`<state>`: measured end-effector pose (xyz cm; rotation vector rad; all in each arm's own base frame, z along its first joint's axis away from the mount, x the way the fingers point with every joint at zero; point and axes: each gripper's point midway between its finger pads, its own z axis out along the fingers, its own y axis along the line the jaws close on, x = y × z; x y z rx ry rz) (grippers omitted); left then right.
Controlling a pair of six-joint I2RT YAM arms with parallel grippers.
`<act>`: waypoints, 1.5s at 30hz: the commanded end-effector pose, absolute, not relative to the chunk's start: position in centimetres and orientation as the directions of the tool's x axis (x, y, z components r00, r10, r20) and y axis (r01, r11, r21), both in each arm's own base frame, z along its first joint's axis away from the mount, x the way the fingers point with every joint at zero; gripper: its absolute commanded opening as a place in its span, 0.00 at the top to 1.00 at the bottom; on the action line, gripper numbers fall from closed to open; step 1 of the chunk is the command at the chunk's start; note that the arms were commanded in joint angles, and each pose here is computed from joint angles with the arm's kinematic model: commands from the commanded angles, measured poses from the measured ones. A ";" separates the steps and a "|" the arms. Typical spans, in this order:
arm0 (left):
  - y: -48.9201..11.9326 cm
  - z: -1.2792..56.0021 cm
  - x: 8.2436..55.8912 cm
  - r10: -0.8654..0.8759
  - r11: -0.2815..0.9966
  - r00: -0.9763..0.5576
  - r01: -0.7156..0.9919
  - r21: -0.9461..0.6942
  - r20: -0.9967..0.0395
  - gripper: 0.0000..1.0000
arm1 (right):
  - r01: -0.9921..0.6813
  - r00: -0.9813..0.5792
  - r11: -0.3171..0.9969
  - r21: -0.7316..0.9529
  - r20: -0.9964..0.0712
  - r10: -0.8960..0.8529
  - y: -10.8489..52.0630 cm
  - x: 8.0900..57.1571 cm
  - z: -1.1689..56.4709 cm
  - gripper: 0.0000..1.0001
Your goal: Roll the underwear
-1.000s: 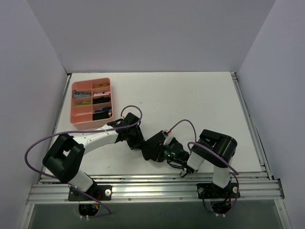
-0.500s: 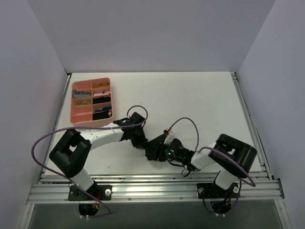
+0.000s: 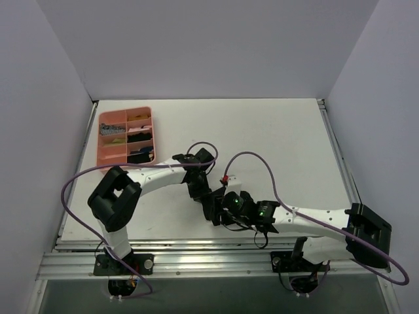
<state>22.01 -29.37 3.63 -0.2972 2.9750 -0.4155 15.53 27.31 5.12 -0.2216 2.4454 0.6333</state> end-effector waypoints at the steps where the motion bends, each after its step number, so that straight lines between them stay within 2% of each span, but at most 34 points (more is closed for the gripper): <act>1: -28.0 1.8 21.0 -0.165 0.977 -0.984 -0.154 -0.149 -0.064 0.86 | -0.357 -0.740 0.902 0.243 -0.662 -0.115 26.8 15.7 6.2 0.46; 5: -28.4 1.4 20.9 -0.156 0.981 -0.988 -0.153 -0.116 -0.020 0.86 | -0.391 -0.670 0.910 0.137 -0.720 -0.179 27.6 16.6 7.5 0.46; 10: -28.3 1.4 20.6 -0.155 0.985 -0.988 -0.156 -0.073 0.017 0.86 | -0.450 -0.595 0.892 -0.029 -0.735 -0.324 28.3 17.4 7.1 0.46; 17: -28.6 1.2 20.5 -0.151 0.987 -0.987 -0.153 -0.052 0.051 0.85 | -0.475 -0.537 0.861 -0.179 -0.716 -0.446 30.0 18.5 6.2 0.46; 25: -28.5 1.0 20.3 -0.153 0.987 -0.986 -0.156 -0.038 0.071 0.85 | -0.471 -0.521 0.813 -0.343 -0.635 -0.570 30.1 19.0 3.3 0.46; 37: -28.3 1.1 19.8 -0.175 0.984 -0.980 -0.178 -0.028 0.093 0.85 | -0.481 -0.552 0.787 -0.386 -0.564 -0.614 29.2 17.4 -0.7 0.54; 38: -28.3 1.0 19.7 -0.176 0.983 -0.980 -0.180 -0.027 0.097 0.84 | -0.484 -0.557 0.787 -0.383 -0.558 -0.615 29.1 17.3 -1.0 0.55; 41: -28.1 1.0 19.4 -0.194 0.980 -0.975 -0.198 -0.029 0.108 0.81 | -0.490 -0.577 0.788 -0.372 -0.540 -0.613 28.7 16.8 -2.3 0.76; 42: -27.3 0.6 19.1 -0.216 0.975 -0.969 -0.220 -0.016 0.123 0.80 | -0.489 -0.581 0.793 -0.364 -0.542 -0.607 28.8 16.7 -2.4 0.87; 45: -26.7 0.7 19.3 -0.306 0.944 -0.941 -0.319 -0.079 0.141 0.75 | -0.507 -0.610 0.811 -0.291 -0.545 -0.576 29.3 16.0 -2.7 0.96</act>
